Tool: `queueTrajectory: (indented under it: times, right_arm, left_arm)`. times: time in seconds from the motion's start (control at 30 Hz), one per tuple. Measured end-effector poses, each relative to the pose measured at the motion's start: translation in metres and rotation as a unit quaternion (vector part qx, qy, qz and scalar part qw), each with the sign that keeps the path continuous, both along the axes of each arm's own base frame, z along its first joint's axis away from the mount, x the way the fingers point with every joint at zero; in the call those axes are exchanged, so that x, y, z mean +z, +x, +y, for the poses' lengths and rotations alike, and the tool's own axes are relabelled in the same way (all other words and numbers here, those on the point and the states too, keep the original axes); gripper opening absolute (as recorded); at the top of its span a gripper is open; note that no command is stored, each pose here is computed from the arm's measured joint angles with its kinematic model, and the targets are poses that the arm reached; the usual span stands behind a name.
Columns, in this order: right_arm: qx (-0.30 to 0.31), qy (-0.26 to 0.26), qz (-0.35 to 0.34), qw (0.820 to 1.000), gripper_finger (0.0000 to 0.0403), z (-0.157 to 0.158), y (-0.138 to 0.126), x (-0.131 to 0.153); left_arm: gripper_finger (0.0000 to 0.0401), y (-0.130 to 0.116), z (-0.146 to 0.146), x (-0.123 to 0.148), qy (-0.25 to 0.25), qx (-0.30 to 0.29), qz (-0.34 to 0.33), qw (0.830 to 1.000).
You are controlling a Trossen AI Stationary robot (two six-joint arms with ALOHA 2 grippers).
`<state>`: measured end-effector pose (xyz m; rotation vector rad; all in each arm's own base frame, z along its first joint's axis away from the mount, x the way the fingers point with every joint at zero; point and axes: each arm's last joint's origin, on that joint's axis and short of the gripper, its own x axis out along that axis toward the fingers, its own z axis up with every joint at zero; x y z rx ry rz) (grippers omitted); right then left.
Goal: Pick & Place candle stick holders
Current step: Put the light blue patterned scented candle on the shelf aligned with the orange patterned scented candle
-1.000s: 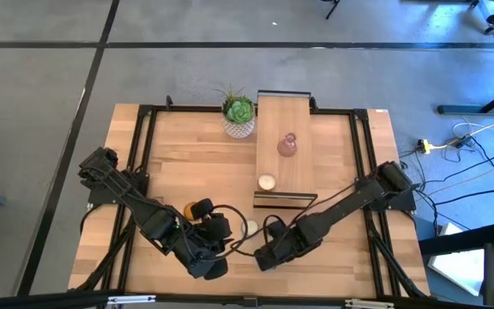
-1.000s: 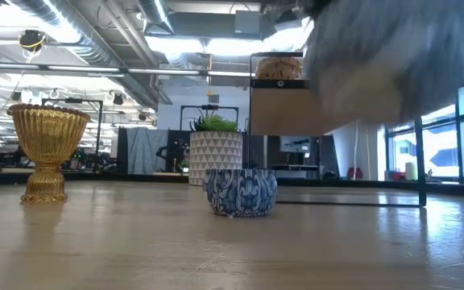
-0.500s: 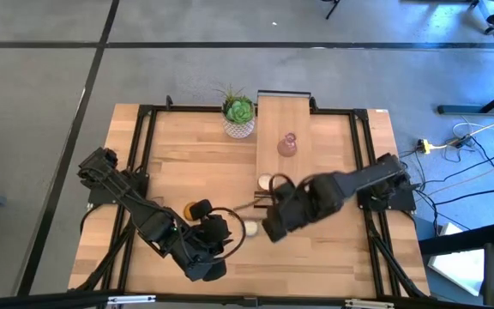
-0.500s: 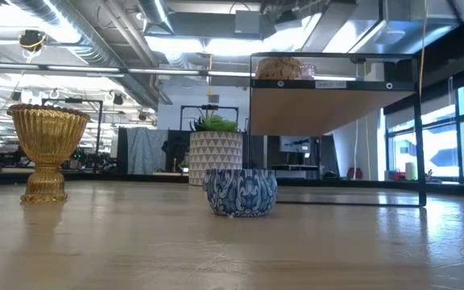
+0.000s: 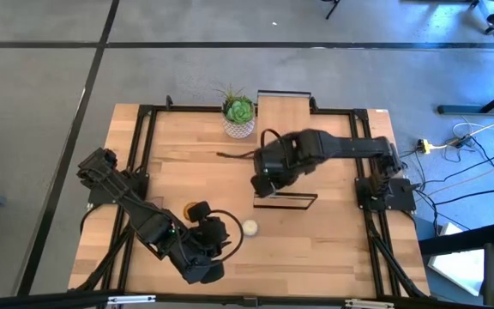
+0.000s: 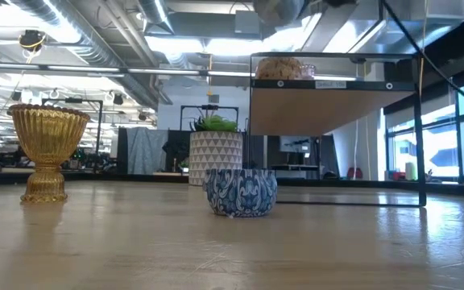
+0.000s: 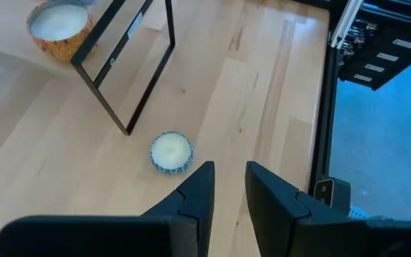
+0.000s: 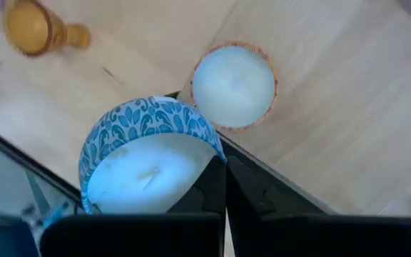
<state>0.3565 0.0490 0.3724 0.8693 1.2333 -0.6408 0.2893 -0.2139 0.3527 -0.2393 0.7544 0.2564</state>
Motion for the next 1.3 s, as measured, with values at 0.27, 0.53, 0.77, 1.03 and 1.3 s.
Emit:
queueTrajectory:
  times: [0.27, 0.53, 0.77, 1.03, 1.3]
  right_arm:
    - [0.121, -0.024, -0.008, 0.992, 0.0000, -0.025, 0.001, 0.002]
    - [0.144, -0.072, -0.049, 0.986, 0.0000, -0.029, -0.024, 0.030]
    - [0.127, -0.061, -0.035, 0.989, 0.0000, -0.031, -0.058, 0.030]
    - [0.114, -0.047, 0.054, 0.991, 0.0000, -0.014, -0.083, -0.012]
    - [0.050, -0.093, 0.055, 0.993, 0.0000, -0.017, -0.081, -0.014]
  left_arm:
    - [0.0074, -0.004, -0.001, -0.002, -0.005, 0.011, 0.010, 1.000]
    - [0.0074, -0.009, -0.002, -0.004, -0.013, 0.026, 0.025, 0.999]
    - [0.0074, -0.007, 0.002, -0.004, -0.014, 0.036, 0.029, 0.999]
    - [0.0074, -0.003, 0.008, -0.004, -0.014, 0.047, 0.029, 0.998]
    - [0.0074, 0.002, 0.015, -0.005, -0.016, 0.048, 0.036, 0.998]
